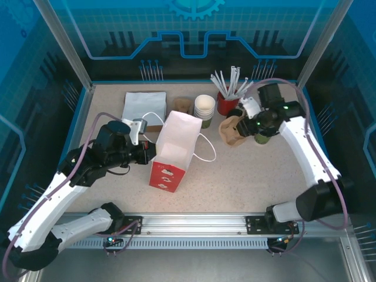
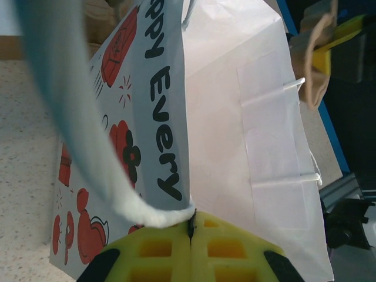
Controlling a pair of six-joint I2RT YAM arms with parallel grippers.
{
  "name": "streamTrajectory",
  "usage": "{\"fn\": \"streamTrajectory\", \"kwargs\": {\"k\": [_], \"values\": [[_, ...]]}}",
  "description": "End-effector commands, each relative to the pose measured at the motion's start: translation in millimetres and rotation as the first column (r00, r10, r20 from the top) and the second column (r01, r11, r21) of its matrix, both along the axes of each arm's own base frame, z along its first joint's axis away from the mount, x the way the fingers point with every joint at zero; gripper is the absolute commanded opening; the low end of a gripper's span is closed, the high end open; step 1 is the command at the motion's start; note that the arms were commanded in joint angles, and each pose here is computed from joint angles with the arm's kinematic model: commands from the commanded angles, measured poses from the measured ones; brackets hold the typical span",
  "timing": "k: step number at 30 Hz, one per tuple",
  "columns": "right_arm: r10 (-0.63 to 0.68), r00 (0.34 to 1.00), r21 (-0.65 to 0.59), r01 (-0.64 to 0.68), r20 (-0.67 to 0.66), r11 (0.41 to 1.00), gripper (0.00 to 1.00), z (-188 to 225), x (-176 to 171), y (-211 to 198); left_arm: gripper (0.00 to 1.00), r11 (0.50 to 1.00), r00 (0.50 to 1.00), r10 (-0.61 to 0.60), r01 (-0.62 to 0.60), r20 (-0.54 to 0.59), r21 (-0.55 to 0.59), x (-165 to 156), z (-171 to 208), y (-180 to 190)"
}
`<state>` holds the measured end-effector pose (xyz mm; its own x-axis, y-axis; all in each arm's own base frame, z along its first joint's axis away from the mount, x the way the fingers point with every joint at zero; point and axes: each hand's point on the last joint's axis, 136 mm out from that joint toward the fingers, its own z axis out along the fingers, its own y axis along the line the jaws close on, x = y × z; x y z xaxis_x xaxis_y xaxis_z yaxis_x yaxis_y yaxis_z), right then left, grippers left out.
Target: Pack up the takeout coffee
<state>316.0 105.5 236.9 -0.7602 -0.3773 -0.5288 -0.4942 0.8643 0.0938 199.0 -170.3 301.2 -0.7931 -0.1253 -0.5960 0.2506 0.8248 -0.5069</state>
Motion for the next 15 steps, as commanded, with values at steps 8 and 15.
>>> {"fn": "streamTrajectory", "kwargs": {"k": [8, 15], "values": [[0.116, 0.976, 0.461, -0.191, 0.185, 0.867, 0.43, 144, -53, 58, 0.00, 0.978, 0.983, -0.179, 0.183, 0.043, -0.102, 13, 17, -54], [0.292, 0.953, 0.637, -0.278, 0.085, 0.719, 0.43, 165, -90, 103, 0.00, 0.965, 0.972, -0.230, 0.233, 0.044, -0.119, 23, 14, -78]]}}
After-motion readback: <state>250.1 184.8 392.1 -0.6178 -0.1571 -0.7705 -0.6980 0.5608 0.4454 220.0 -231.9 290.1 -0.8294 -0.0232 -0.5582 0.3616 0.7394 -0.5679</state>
